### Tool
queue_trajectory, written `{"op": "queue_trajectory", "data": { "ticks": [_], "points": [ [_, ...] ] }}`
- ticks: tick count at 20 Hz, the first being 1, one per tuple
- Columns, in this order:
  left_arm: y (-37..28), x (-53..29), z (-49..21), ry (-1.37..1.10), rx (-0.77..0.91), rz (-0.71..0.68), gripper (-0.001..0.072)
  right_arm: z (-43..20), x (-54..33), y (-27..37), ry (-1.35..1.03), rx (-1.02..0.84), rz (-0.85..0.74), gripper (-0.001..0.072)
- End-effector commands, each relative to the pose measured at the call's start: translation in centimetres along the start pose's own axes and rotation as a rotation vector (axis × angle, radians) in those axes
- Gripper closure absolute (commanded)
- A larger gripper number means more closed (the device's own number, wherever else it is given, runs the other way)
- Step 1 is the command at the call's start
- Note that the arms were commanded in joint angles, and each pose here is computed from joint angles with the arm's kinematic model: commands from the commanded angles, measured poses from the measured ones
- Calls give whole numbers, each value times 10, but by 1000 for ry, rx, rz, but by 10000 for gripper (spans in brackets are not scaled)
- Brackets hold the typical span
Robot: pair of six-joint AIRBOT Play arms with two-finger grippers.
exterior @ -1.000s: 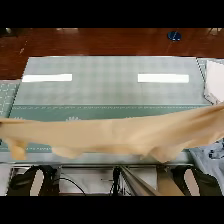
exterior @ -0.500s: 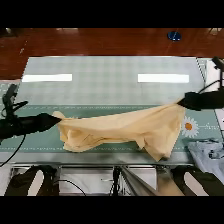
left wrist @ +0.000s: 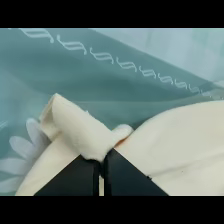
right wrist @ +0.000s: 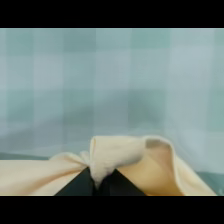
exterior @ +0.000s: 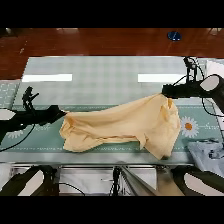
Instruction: Fold the shirts.
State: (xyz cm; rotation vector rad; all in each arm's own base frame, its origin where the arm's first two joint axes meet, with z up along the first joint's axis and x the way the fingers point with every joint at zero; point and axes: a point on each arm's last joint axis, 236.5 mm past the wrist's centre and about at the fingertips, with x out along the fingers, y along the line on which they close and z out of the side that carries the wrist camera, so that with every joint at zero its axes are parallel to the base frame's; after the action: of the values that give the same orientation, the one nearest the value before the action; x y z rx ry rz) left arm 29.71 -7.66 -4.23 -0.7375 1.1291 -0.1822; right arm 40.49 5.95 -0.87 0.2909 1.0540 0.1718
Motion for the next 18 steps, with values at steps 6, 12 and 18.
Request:
{"op": "queue_trajectory", "data": {
  "ticks": [6, 12, 18],
  "points": [
    [6, 16, 20, -59, -14, -18, 537, 19, 7, -2, -79, 10, -5, 641],
    [6, -34, 24, 42, 59, -52, 184, 41, -65, -1, -143, -179, -105, 267],
    [63, -70, -51, 345, -85, 75, 163, -10, -136, -102, 77, -189, -480, 218]
  ]
}}
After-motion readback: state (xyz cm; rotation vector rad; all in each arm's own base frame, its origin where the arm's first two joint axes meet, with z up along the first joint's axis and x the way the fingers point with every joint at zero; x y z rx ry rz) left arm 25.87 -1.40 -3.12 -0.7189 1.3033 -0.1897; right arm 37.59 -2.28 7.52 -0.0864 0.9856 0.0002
